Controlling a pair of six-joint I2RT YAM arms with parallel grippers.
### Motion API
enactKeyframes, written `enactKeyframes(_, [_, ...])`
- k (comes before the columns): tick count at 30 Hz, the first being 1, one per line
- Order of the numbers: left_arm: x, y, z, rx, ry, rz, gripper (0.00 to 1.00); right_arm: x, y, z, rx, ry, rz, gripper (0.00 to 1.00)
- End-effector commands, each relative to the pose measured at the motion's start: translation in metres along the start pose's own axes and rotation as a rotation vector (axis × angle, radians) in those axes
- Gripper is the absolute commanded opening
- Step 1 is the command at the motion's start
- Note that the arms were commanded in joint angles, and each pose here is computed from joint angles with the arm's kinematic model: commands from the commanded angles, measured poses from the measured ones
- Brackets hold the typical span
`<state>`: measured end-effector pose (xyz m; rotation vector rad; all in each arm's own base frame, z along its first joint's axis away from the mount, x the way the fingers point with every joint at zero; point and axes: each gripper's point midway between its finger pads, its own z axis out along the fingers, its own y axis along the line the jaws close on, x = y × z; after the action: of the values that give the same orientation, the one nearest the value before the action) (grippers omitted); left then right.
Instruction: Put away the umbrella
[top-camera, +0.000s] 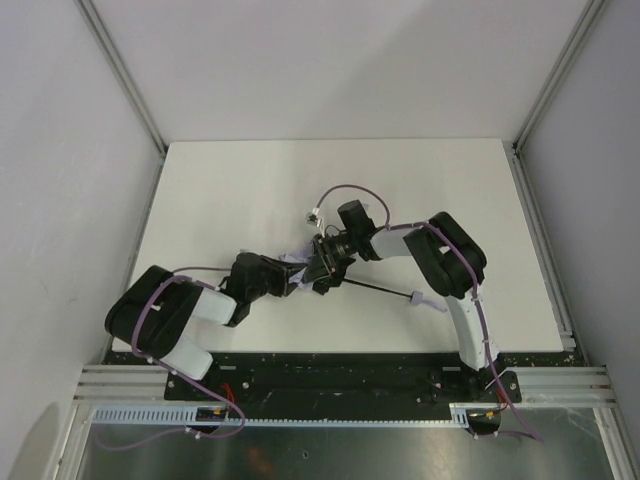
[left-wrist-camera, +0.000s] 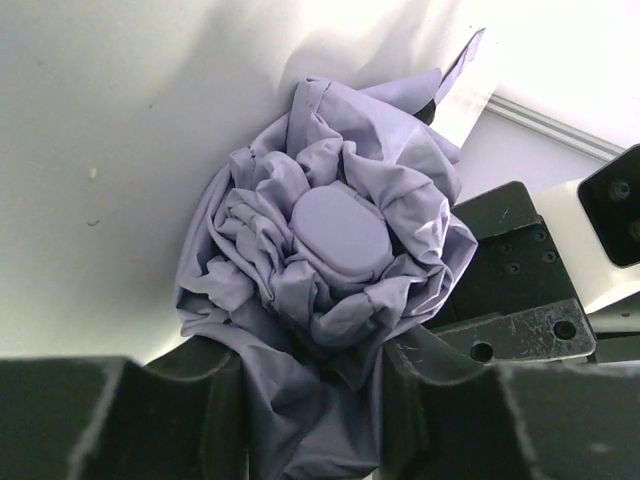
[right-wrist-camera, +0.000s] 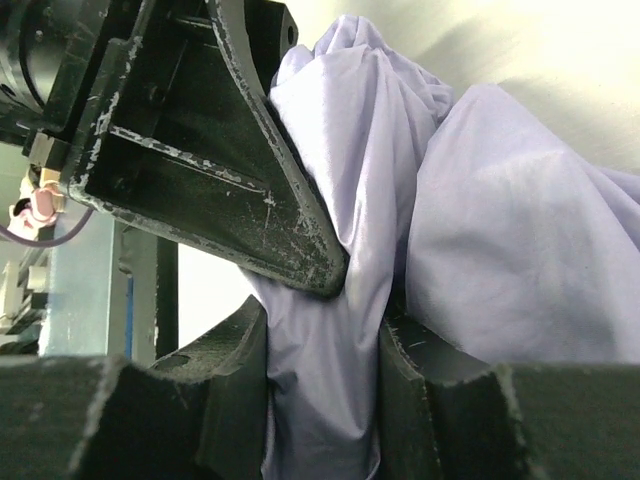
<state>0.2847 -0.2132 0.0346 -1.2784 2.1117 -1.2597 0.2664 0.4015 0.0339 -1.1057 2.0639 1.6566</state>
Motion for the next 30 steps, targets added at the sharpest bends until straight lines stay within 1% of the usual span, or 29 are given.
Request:
enactKeyframes(1, [-0.02, 0.019, 0.004, -0.035, -0.111, 0.102, 0.03, 0.058, 0.042, 0.011, -0.078, 0.185, 0.104, 0.14])
enactKeyframes(4, [-0.025, 0.022, -0.001, -0.031, -0.132, 0.105, 0.0, 0.038, 0.027, -0.003, 0.16, 0.156, 0.097, 0.42])
enactKeyframes(5, [-0.025, 0.023, -0.002, -0.033, -0.134, 0.103, 0.0, 0.029, 0.023, -0.009, 0.24, 0.137, 0.09, 0.63])
enactKeyframes(6, [-0.024, 0.024, -0.002, -0.033, -0.131, 0.099, 0.0, 0.022, 0.022, -0.015, 0.302, 0.123, 0.081, 0.75])
enactKeyframes(7, [-0.023, 0.024, -0.003, -0.034, -0.123, 0.096, 0.0, 0.017, 0.021, -0.021, 0.371, 0.117, 0.063, 0.83])
enactKeyframes(8, [-0.021, 0.025, -0.003, -0.035, -0.116, 0.09, 0.0, 0.01, 0.017, -0.029, 0.473, 0.104, 0.027, 0.88])
enactKeyframes(10, [-0.018, 0.026, -0.005, -0.038, -0.099, 0.07, 0.0, 0.0, 0.016, -0.041, 0.642, 0.088, -0.069, 0.95])
enactKeyframes(12, [-0.015, 0.027, -0.006, -0.041, -0.089, 0.059, 0.0, -0.009, 0.017, -0.049, 0.79, 0.067, -0.181, 0.98])
enactKeyframes(16, [-0.012, 0.03, -0.009, -0.056, -0.07, 0.036, 0.0, -0.016, 0.02, -0.055, 1.026, 0.078, -0.445, 0.99])
enactKeyframes(18, [-0.009, 0.034, -0.01, -0.072, -0.056, 0.017, 0.0, -0.017, 0.028, -0.048, 1.07, 0.083, -0.559, 0.99])
enactKeyframes(21, [-0.006, 0.036, -0.009, -0.104, -0.038, 0.007, 0.0, -0.019, 0.034, -0.033, 1.089, 0.082, -0.696, 0.99])
enactKeyframes(24, [-0.003, 0.033, -0.007, -0.127, -0.023, 0.008, 0.0, -0.019, 0.027, -0.027, 1.141, 0.091, -0.765, 0.99])
enactKeyframes(27, [0.001, 0.031, -0.008, -0.15, -0.005, 0.004, 0.0, -0.019, 0.008, -0.036, 1.266, 0.101, -0.78, 0.94])
enactKeyframes(28, [0.002, 0.031, -0.009, -0.158, -0.001, 0.001, 0.0, -0.017, 0.001, -0.037, 1.294, 0.103, -0.777, 0.92])
enactKeyframes(30, [0.003, 0.03, -0.011, -0.166, 0.001, -0.008, 0.0, -0.011, -0.012, -0.04, 1.327, 0.112, -0.759, 0.8])
